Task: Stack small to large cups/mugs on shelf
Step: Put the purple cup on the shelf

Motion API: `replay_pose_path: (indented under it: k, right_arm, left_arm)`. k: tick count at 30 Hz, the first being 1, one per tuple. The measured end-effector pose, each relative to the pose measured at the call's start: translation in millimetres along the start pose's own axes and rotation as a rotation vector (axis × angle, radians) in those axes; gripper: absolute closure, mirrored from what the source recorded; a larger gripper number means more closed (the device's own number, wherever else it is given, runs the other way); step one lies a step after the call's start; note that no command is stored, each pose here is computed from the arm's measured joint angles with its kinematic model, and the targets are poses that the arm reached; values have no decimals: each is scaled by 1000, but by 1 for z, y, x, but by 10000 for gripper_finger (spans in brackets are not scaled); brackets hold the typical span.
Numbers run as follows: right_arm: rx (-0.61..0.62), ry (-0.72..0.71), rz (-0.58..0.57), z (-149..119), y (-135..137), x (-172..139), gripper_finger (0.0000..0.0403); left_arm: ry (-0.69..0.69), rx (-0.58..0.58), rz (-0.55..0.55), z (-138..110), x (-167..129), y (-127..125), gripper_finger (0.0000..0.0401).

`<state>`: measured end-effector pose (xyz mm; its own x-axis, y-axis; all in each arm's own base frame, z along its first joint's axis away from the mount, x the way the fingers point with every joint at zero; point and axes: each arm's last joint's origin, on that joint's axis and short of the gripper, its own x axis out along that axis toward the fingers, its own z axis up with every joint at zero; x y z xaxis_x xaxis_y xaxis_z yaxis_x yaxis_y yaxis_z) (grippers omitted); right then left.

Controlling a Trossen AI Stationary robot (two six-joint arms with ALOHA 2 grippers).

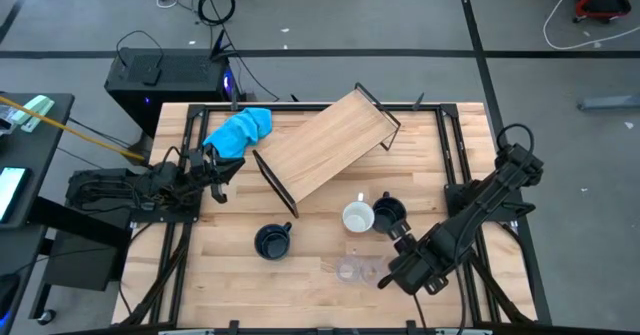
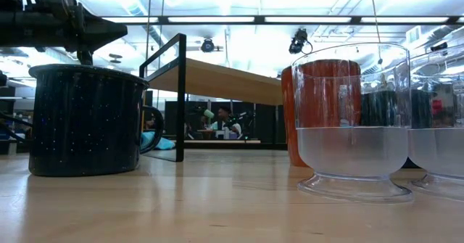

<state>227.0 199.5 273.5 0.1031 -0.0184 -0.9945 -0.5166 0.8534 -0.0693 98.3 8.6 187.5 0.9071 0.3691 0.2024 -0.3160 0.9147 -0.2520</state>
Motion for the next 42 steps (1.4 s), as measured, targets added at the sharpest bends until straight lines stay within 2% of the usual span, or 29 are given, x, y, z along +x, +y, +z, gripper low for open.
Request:
replay_pose_path:
  k: [13,24,28,36,42]
  right_arm:
    - [-83,22,-2,3,1,7,282]
    - [-111,46,-5,-2,-1,12,354]
    - [-92,45,39,-3,-5,10,389]
    - [-76,81,66,-6,-11,8,390]
    - [-74,113,66,-7,-18,-13,393]
  left_arm:
    - [-1,0,0,0,0,0,368]
    - [0,0,0,0,0,0,363]
    - [0,0,0,0,0,0,361]
    - [0,0,1,0,0,0,371]
    - [-1,0,0,0,0,0,367]
